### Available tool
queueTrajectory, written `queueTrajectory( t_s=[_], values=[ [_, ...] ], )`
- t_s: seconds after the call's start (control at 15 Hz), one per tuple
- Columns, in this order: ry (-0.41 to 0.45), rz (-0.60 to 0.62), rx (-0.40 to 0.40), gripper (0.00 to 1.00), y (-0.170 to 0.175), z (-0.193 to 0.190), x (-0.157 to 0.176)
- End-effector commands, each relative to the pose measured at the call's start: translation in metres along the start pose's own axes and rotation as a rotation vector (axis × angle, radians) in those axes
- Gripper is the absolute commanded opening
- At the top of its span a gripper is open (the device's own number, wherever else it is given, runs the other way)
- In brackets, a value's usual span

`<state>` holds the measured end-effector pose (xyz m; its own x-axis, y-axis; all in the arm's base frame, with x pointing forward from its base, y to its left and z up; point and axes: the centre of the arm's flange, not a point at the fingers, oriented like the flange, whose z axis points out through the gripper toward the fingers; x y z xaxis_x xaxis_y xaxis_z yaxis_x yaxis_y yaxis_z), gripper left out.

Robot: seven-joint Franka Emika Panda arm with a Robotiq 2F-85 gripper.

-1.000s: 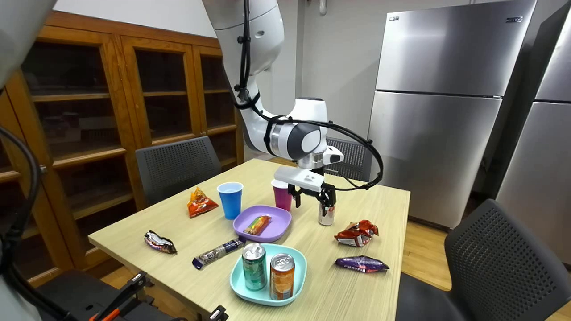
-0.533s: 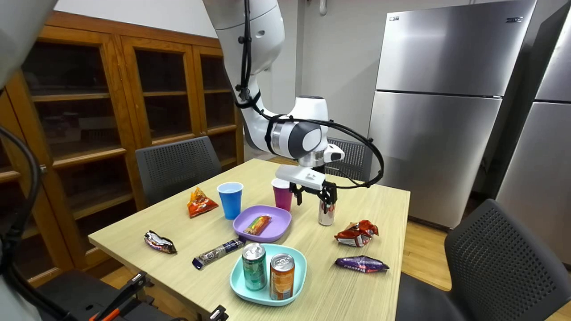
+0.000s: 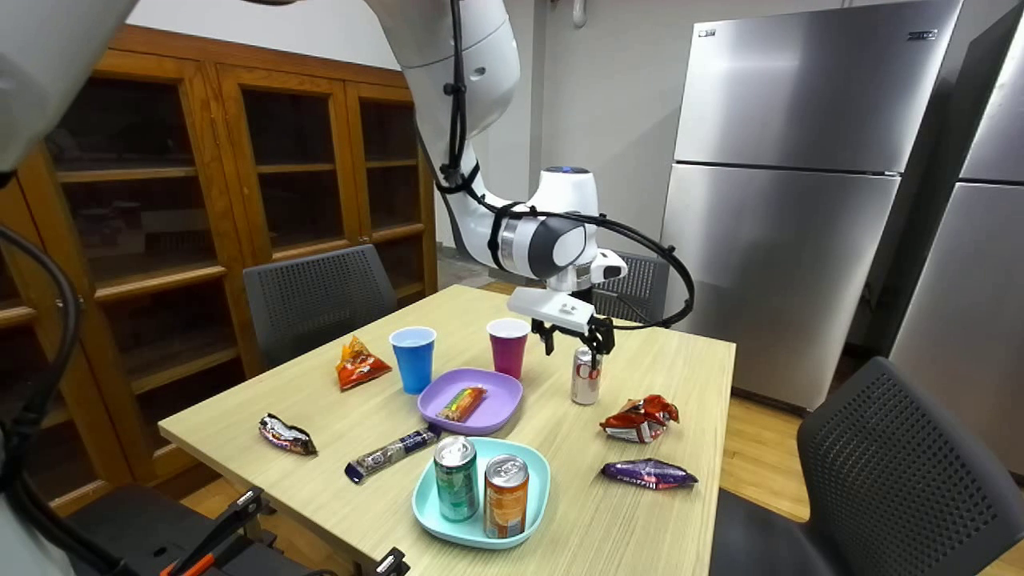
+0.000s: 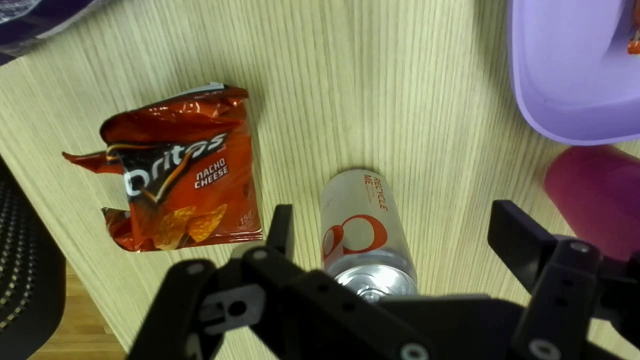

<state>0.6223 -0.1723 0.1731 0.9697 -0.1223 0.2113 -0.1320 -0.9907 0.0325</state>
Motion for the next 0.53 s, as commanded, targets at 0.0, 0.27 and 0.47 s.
queueTrajectory(
  t_s=[0.0,0.27,0.47],
  values=[
    [0.031,0.042,0.014,1.00,0.005,0.013,0.029],
    [0.045,0.061,0.004,1.00,0.008,0.027,0.048],
    [0.055,0.065,0.004,1.00,0.008,0.037,0.058]
  ],
)
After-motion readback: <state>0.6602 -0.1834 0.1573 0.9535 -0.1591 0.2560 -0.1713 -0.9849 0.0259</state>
